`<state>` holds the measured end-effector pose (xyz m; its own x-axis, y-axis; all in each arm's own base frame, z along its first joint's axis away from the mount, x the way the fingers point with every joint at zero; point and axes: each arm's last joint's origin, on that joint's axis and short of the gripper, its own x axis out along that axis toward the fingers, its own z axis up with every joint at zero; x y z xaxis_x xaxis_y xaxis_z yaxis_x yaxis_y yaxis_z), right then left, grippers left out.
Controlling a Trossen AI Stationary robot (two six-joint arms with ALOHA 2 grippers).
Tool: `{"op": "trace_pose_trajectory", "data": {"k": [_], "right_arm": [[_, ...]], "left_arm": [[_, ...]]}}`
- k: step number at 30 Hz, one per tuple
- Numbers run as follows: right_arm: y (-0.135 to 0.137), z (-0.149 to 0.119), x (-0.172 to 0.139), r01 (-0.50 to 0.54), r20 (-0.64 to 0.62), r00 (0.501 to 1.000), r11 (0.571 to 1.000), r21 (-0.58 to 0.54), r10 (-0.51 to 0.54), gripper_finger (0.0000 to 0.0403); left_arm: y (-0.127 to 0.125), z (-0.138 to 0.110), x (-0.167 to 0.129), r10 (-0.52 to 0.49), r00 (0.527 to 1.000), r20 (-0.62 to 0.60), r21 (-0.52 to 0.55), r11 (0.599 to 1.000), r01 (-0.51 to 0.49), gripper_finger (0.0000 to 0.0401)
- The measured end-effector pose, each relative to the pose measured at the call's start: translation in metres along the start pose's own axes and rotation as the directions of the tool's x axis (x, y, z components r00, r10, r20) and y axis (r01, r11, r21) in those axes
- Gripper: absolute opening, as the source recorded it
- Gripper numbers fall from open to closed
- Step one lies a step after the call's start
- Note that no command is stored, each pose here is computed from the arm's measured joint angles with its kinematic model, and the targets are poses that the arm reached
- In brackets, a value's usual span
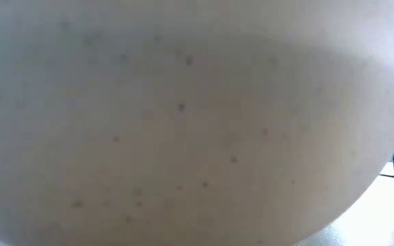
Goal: Place and stack bowls onto a shelf
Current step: Stack the big orange bowl on top of the big blue bowl on the shelf
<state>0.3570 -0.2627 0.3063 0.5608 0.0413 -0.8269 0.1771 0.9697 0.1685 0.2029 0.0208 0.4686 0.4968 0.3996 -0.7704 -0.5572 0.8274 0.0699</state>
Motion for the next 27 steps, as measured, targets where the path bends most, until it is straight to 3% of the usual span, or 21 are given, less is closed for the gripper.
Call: {"op": "trace_pose_trajectory", "data": {"k": [8,14,27], "right_arm": [[-0.001,0.000,0.002,0.000,0.006,1.000,0.981,0.192,-0.001,0.0146],[0.000,-0.006,0.015,-0.003,-0.021,1.000,0.952,0.307,0.010,0.0146],[0.000,-0.040,0.054,0.004,-0.160,0.985,0.914,0.406,0.067,0.0146]], "left_arm": [[0.015,0.000,-0.028,0.029,0.992,0.123,-0.126,0.992,-0.013,0.0118],[0.023,0.005,-0.052,0.004,0.975,0.222,-0.147,0.989,0.030,0.0118],[0.030,0.008,-0.070,-0.021,0.953,0.301,-0.179,0.981,0.078,0.0118]]}}
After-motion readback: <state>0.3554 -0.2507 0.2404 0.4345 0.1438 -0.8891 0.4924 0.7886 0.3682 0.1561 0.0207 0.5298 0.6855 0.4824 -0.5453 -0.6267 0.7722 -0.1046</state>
